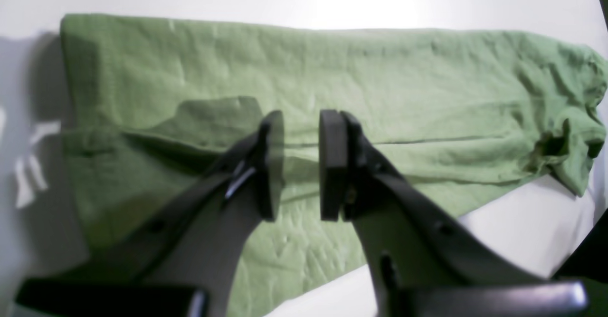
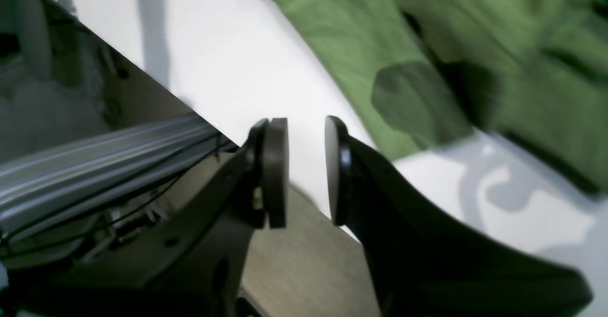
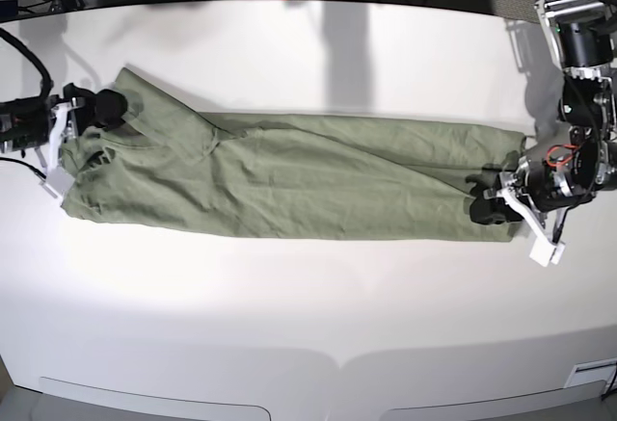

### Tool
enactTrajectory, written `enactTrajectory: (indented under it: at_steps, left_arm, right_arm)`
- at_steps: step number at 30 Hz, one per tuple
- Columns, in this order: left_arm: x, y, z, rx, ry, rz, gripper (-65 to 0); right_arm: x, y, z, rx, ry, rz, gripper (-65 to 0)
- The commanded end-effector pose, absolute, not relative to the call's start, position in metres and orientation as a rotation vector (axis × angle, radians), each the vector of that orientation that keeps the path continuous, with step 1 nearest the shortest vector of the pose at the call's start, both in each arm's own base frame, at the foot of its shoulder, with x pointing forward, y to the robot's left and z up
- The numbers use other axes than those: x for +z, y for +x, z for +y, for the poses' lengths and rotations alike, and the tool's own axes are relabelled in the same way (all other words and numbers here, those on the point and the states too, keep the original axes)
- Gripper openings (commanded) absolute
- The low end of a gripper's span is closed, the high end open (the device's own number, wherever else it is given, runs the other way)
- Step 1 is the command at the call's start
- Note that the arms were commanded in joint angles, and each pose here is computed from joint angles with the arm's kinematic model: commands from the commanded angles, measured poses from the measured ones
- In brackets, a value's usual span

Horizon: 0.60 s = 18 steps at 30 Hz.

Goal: Fold the T-shirt properly
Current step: 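Release the strip end and open the right gripper, then raise the right gripper and move it to the strip's corner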

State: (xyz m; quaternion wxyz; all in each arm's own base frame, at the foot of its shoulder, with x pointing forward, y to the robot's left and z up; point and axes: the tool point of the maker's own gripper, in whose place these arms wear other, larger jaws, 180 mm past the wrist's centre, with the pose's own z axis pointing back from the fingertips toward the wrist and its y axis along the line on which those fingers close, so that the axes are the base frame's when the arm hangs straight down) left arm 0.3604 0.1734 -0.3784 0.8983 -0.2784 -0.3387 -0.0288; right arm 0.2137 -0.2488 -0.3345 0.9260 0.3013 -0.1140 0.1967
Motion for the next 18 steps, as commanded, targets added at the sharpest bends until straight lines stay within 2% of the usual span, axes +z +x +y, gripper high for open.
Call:
enactTrajectory:
  at_steps: [1,3,5,10,15,18]
  left_arm:
    - [-0.358,0.375,0.177,-0.071,-0.580,-0.775,-51.7]
    - [-0.358,0.375,0.174,-0.070,-0.588,-0.776,-51.7]
    - [-0.358,0.376,0.169,-0.065,-0.600,-0.783,-51.7]
    - [-0.359,0.376,0.152,-0.059,-0.638,-0.782,-51.7]
    - [-0.361,0.376,0.146,-0.058,-0.652,-0.777,-51.7]
    - [-0.364,0.375,0.148,-0.064,-0.632,-0.769,-51.7]
  right_arm:
    - [-0.317,0.224,-0.245,0.443,0.621,-0.287,-50.6]
    - [-0.310,0.225,-0.226,0.504,0.638,-0.313,-50.6]
    - [-0.311,0.222,-0.212,0.590,0.589,-0.315,-50.6]
    - [-0.332,0.211,-0.205,0.828,0.308,-0.235,-50.6]
    - [-0.369,0.193,-0.229,0.969,0.044,-0.057,-50.6]
    - [-0.385,0.194,-0.229,1.049,-0.042,-0.060,-50.6]
